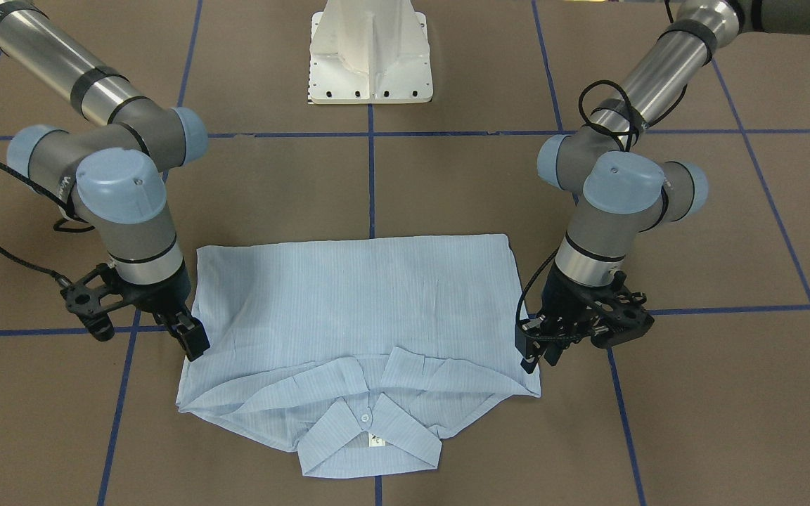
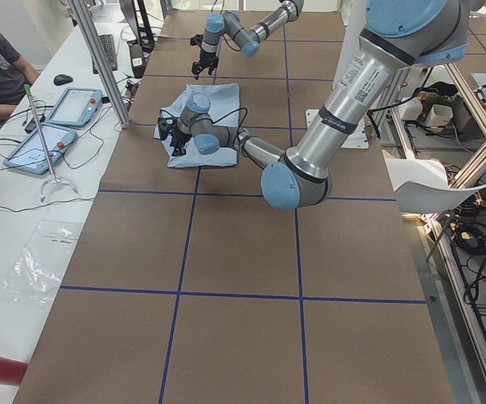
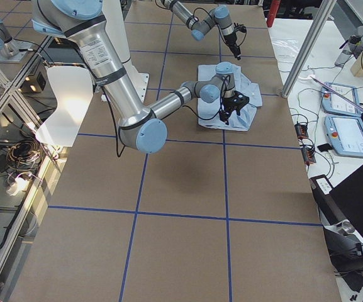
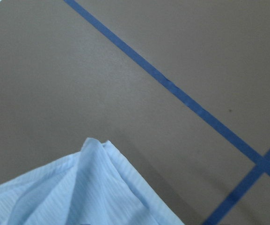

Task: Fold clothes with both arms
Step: 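Lower the right gripper to the folded shirt's side edge and grasp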

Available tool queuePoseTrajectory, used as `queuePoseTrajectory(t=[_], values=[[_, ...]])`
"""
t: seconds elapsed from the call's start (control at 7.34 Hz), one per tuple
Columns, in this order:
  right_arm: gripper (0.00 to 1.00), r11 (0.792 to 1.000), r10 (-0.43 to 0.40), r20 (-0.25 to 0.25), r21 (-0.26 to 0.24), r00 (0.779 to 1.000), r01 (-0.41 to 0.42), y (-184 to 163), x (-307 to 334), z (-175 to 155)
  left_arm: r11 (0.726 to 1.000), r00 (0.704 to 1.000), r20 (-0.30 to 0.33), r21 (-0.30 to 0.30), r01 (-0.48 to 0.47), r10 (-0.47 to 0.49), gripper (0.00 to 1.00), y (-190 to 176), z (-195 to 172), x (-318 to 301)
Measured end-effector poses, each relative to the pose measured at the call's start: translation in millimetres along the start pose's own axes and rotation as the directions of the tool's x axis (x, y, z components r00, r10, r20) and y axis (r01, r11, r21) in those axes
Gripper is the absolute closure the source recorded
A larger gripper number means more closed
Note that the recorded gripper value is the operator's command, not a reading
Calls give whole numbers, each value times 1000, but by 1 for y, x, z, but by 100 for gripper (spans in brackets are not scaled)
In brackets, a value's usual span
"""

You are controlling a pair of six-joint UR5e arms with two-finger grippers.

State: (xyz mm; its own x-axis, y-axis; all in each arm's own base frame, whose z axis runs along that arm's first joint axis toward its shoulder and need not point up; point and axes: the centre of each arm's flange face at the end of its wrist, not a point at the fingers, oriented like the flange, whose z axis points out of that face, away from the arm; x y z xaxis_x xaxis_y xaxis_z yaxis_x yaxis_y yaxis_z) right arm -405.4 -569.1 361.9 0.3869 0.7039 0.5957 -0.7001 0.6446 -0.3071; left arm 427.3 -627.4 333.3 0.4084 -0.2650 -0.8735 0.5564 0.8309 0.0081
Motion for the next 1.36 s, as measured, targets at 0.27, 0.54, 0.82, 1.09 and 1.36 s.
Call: queuePoseTrajectory(t=[0.27,0.54,0.82,1.09,1.36], values=[[0,998,13,24,-62,1000,-12,38,60,-29,1000,1000,-8,0,0,0,49,1,-7,-5],[0,996,15,5,-92,1000,-15,69,82,-26,1000,1000,1,3,1,-1,49,2,-7,-16],[18,996,8,-28,-93,1000,-10,79,86,-2,1000,1000,3,3,2,-2,49,2,-7,-18],[100,995,9,-25,-98,1000,-11,83,81,6,1000,1000,4,3,1,-1,49,3,-7,-18],[100,994,5,-17,-111,1000,-6,87,73,3,1000,1000,4,2,1,-1,49,3,-7,-18]])
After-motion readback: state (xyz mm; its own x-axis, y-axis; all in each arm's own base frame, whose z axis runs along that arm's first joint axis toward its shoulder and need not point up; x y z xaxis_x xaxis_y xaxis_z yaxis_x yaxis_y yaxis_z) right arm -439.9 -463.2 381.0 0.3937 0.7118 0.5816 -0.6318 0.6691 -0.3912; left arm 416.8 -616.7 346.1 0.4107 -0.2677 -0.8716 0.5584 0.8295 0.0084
